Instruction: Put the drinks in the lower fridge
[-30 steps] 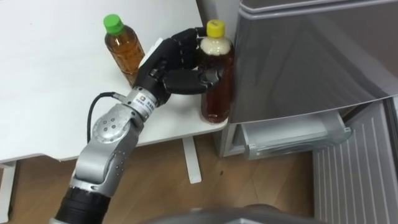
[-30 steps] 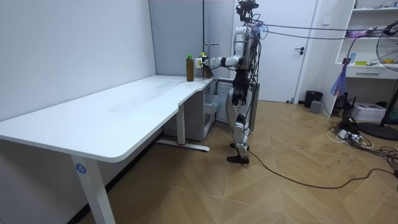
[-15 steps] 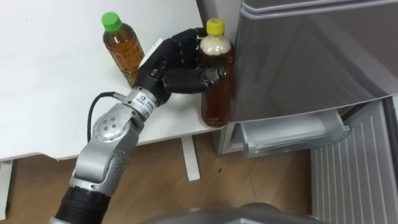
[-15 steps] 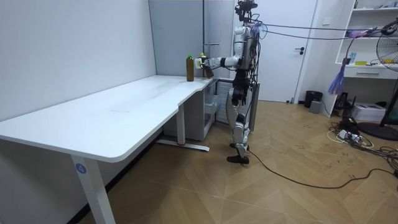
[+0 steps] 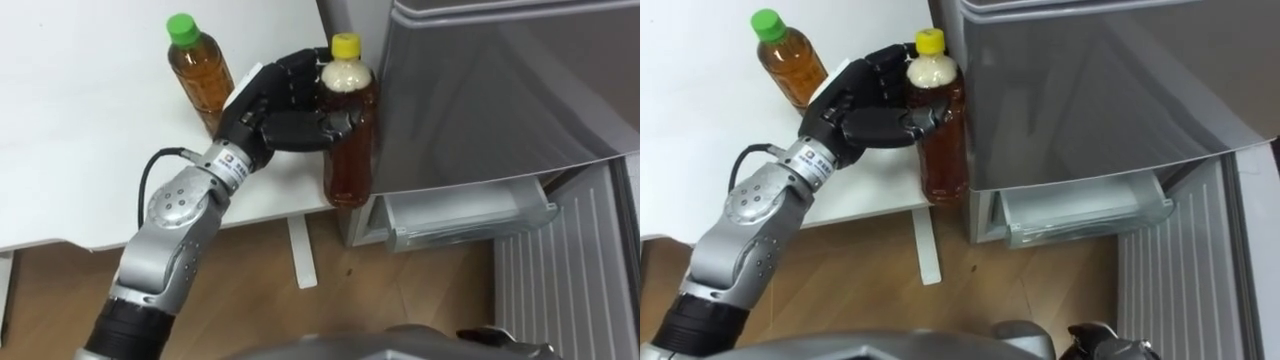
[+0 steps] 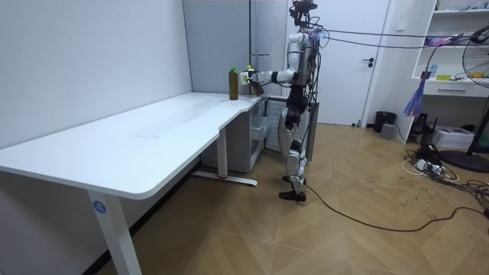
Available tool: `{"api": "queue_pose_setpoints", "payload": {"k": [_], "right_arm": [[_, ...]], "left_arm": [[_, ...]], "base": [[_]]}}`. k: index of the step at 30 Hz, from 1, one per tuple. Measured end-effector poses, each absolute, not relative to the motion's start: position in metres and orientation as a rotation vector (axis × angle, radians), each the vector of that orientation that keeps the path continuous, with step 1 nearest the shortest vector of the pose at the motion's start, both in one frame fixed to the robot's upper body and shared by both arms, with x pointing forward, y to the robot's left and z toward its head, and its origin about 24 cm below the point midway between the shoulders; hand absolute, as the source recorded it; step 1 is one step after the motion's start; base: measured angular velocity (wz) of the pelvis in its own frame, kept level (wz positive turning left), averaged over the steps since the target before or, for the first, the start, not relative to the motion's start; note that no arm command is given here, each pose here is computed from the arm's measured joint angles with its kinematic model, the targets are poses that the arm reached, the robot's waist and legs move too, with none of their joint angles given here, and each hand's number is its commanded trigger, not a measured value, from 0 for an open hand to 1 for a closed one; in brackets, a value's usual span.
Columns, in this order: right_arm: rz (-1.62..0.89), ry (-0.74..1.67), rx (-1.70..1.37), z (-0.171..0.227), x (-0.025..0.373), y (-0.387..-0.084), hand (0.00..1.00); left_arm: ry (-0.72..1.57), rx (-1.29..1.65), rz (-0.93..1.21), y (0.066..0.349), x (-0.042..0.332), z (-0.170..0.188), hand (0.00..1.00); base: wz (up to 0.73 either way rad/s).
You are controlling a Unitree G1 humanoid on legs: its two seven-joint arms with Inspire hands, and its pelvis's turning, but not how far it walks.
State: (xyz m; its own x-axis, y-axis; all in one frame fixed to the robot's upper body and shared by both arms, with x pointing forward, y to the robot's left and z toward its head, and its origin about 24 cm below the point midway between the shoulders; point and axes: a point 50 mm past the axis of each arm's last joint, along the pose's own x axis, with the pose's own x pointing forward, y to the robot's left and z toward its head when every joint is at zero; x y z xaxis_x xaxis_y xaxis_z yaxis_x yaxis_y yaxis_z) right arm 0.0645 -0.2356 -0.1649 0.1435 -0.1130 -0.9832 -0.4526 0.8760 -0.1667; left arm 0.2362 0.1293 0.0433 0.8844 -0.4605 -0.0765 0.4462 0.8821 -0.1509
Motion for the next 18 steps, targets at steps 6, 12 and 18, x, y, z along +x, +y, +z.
{"api": "queue_pose_setpoints", "payload": {"k": [6,12,18], "right_arm": [[0.314,1.373,-0.529,-0.160,0.076,-0.239,0.00],[0.425,1.237,-0.620,-0.148,0.102,-0.234,0.00],[0.501,1.130,-0.672,-0.132,0.117,-0.230,0.00]], "left_arm": [[0.112,-0.157,-0.508,0.122,0.234,0.043,1.00],[0.102,-0.155,-0.528,0.118,0.233,0.045,1.00],[0.105,-0.156,-0.564,0.111,0.230,0.044,1.00]], "base": [[0.02],[0.04],[0.00]]}}
